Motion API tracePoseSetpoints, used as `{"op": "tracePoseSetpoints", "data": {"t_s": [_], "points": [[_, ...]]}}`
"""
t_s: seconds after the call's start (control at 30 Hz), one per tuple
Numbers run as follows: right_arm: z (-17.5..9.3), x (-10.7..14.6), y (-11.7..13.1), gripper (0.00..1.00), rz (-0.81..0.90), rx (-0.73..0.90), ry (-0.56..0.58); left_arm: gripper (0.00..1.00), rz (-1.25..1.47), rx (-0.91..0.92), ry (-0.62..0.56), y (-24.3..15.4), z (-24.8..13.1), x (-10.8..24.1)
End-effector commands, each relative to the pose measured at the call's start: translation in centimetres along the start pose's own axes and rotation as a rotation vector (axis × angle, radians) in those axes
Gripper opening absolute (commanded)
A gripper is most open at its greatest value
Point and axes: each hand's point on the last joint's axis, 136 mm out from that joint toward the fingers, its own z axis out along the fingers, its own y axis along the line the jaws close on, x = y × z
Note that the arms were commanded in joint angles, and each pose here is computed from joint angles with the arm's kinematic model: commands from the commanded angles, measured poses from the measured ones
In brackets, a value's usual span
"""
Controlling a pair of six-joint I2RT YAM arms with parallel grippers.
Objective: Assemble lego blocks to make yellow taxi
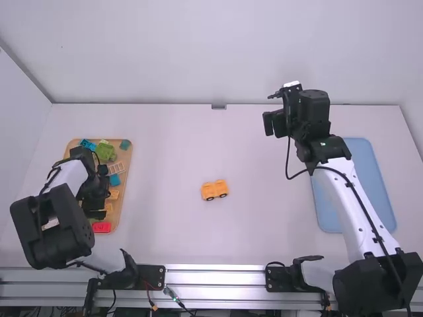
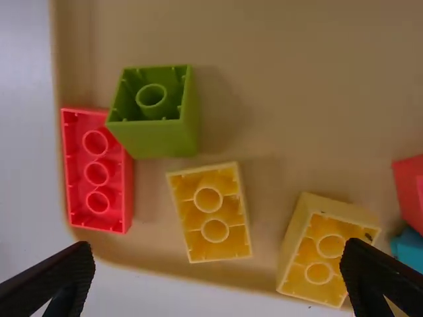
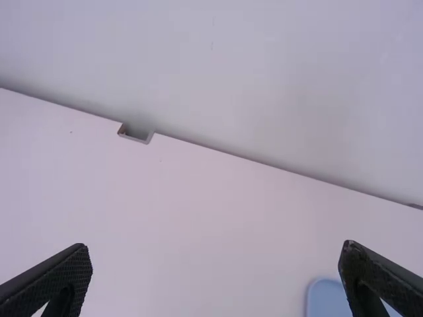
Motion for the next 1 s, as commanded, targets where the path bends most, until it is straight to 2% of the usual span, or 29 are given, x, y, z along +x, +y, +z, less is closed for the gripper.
{"op": "tracePoseSetpoints", "data": {"t_s": [0.0, 0.07, 0.1, 0.17, 0.33, 0.5, 0.97], "points": [[-0.3, -1.2, -0.3, 0.99, 0.001, 0.008, -0.026, 0.96, -0.002, -0.025, -0.006, 0.6, 0.3, 0.1], [-0.3, -1.3, -0.3, 0.99, 0.001, 0.006, -0.028, 0.83, -0.001, -0.025, -0.004, 0.7, 0.6, 0.2], [-0.3, -1.3, -0.3, 0.99, 0.001, 0.006, -0.028, 0.81, -0.001, -0.025, -0.004, 0.7, 0.6, 0.2], [-0.3, -1.3, -0.3, 0.99, 0.001, 0.006, -0.028, 0.7, -0.001, -0.028, -0.004, 0.9, 0.9, 0.3], [-0.3, -1.3, -0.2, 0.99, 0.001, 0.005, -0.027, 0.62, 0.0, -0.032, -0.005, 1.1, 1.1, 0.4], [-0.3, -1.2, -0.2, 0.99, 0.002, 0.005, -0.026, 0.65, -0.001, -0.036, -0.016, 1.2, 1.2, 0.2], [-0.3, -1.2, -0.3, 0.99, 0.005, 0.005, -0.025, 0.62, -0.01, 0.026, -0.013, 0.8, 3.3, 0.8]]}}
